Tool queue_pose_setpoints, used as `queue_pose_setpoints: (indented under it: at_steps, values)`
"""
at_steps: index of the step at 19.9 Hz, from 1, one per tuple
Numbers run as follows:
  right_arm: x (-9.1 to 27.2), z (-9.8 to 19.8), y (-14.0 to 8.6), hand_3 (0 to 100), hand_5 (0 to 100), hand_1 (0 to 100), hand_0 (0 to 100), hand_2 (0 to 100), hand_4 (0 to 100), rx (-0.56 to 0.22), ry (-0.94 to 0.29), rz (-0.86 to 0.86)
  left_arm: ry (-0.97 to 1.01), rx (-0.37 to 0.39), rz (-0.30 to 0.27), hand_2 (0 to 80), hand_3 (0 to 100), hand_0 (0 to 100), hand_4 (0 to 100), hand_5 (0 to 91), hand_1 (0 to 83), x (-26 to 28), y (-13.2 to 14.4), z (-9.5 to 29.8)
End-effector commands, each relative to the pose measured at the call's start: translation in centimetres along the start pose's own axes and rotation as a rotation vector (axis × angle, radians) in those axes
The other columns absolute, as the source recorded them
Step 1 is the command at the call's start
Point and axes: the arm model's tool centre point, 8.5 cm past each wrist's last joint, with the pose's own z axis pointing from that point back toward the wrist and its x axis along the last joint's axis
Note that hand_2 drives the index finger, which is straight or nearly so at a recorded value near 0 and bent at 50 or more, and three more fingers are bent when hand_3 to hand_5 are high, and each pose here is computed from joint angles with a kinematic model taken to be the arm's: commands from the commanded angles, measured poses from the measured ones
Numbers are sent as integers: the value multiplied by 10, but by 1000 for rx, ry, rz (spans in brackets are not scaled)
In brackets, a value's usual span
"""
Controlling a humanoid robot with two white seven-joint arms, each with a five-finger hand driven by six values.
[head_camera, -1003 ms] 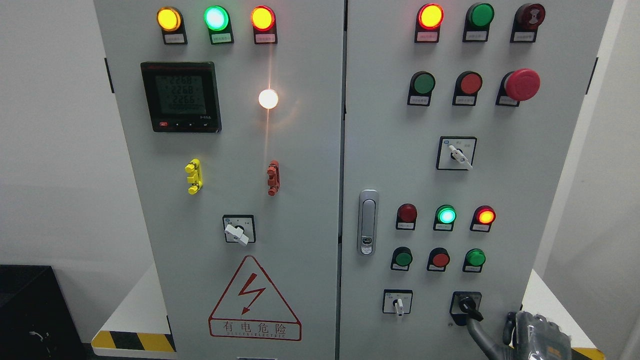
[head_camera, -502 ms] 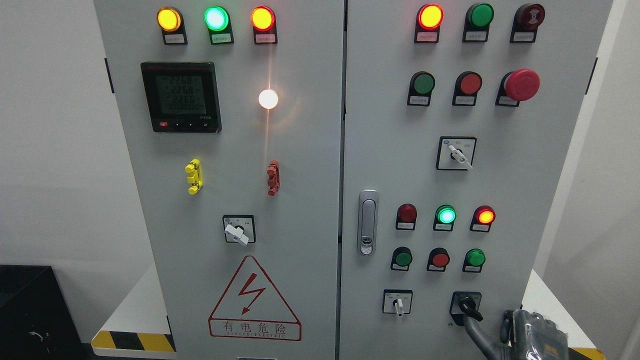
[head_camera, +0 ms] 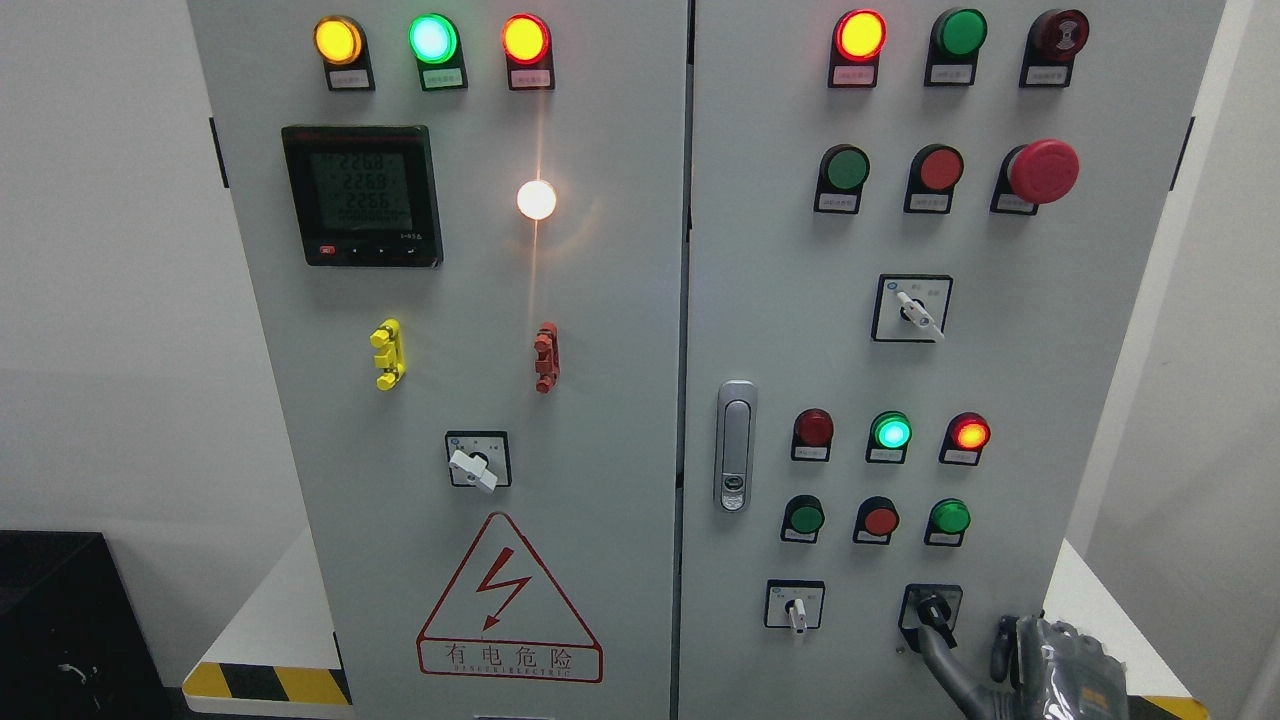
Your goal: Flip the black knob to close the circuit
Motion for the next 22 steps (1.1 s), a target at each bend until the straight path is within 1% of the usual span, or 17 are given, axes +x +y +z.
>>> queue_pose_setpoints:
  at_steps: [1, 4, 8, 14, 22]
  values:
    - [16, 7, 12, 1000, 1000, 38, 0, 896, 928, 41, -50, 1, -7, -4, 3, 0, 0, 120, 0, 0, 556, -4, -2, 0]
    - [23, 11, 17, 1000, 1000, 40, 0, 895, 927, 55, -68, 1, -7, -4, 3, 0, 0, 120, 0, 0, 556, -4, -2, 0]
    - [29, 14, 15, 1000, 1000, 40, 0, 894, 927, 50, -89, -1, -8, -4, 3, 0, 0, 120, 0, 0, 556, -3, -2, 0]
    - [26, 23, 8, 1000, 1000, 42, 0, 892, 925, 35, -90, 2, -8, -4, 5, 0, 0, 120, 0, 0, 556, -3, -2, 0]
    - [31, 53, -7, 1000, 1000, 47, 0, 863, 912, 14, -122, -63, -6, -4, 4, 0, 0, 120, 0, 0, 556, -4, -2, 0]
